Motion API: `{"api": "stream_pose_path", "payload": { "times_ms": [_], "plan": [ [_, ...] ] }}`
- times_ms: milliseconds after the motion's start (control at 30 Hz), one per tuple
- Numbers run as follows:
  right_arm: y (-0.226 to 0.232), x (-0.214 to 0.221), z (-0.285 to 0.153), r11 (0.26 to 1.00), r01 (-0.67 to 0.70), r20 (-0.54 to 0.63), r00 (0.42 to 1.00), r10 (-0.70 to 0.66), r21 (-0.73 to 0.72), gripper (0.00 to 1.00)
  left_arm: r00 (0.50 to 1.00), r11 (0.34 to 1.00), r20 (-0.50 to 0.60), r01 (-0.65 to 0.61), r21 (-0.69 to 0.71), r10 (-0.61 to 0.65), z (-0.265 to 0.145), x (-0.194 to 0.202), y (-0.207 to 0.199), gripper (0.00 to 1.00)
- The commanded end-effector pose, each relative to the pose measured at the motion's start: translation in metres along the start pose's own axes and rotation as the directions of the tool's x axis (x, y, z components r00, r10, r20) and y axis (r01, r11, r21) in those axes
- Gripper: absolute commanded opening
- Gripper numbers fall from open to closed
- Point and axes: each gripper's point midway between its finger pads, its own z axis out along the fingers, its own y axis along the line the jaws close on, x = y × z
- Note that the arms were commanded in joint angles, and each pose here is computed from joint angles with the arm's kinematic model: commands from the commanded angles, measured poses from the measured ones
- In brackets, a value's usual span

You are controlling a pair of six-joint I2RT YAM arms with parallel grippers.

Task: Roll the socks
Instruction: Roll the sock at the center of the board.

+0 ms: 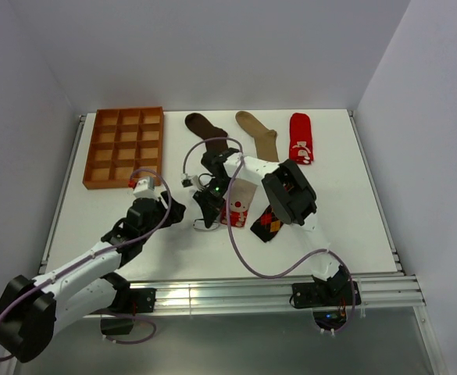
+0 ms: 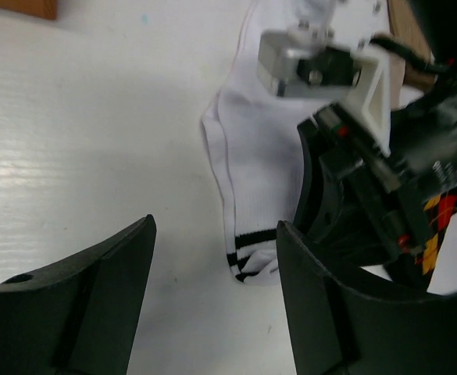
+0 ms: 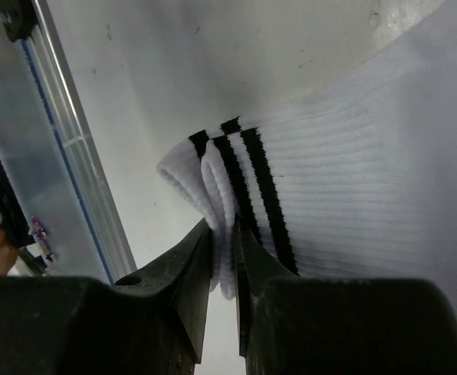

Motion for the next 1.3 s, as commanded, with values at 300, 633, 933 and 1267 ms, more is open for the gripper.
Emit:
{"api": "stream_pose_path", "payload": {
  "times_ms": [300,633,933,1267],
  "plan": [
    [0.010,-0.009,0.002,0.992,-0.081,-0.038,0.996,0.077,-0.094,0.23,0.993,0.971,-0.020,-0.111,0.214,0.118,0.021,0.042,-0.043,0.71],
    [-0.001,-0.012,-0.001,0.987,-0.128,-0.024,0.992,0.126,-0.094,0.23,0.993,0.971,-0.050,-0.094,0.219,0.107,0.020,0.059,-0.035,0.62],
    [-0.006,-0.013,-0.002,0.983,-0.154,-0.025,0.988,0.152,-0.095,0.22,0.993,0.973,-0.074,-0.078,0.218,0.096,0.022,0.072,-0.028,0.55],
    [-0.010,-0.014,-0.003,0.984,-0.164,-0.022,0.986,0.163,-0.069,0.23,0.991,0.987,-0.110,-0.054,0.154,0.072,0.033,0.078,-0.022,0.43]
  ]
}}
